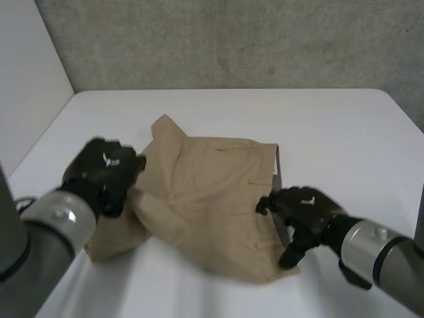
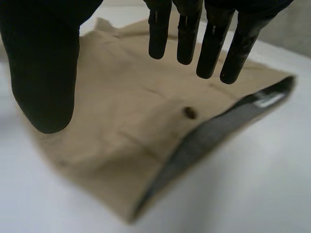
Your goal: Fold the shorts.
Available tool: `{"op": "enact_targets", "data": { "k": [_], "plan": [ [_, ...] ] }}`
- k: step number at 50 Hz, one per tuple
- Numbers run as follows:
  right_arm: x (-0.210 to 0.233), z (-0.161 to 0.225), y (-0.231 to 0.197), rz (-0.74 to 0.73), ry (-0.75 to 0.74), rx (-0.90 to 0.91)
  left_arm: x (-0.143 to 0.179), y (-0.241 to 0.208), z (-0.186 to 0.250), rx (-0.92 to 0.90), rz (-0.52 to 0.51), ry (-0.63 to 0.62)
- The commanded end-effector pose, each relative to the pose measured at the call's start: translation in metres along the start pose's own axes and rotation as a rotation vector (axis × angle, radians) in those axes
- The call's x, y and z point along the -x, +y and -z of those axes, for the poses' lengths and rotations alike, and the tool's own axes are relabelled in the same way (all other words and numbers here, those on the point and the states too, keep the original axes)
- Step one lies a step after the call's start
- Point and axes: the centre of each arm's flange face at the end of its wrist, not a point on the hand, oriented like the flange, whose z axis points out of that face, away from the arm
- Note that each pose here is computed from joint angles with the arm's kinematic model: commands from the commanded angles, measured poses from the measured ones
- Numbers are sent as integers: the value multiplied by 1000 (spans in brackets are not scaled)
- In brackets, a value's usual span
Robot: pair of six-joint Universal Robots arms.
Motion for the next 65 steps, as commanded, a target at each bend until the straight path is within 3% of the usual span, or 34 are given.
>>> {"op": "enact_targets", "data": {
  "k": [1, 19, 27, 32, 37, 44, 57, 65],
  "plan": [
    [21, 0, 16, -79, -48, 12, 12, -10, -33, -6, 13, -76],
    [7, -39, 39, 0, 182, -26, 12, -8, -48, 18, 20, -96],
    [8, -12, -4, 249, 229, -162, -2, 9, -36, 76, 2, -41],
    [-4, 10, -14, 409, 259, -22, -14, 24, -10, 138, -22, 27],
    [-37, 28, -11, 447, 304, 183, -24, 31, 14, 166, -35, 86],
    [-58, 37, -15, 519, 334, 281, -34, 34, 35, 179, 54, 180],
    [-61, 42, -43, 533, 336, 236, -27, 18, 39, 154, 86, 189],
    [-73, 21, -64, 465, 325, 138, -9, 0, 9, 66, 120, 96]
  ]
}}
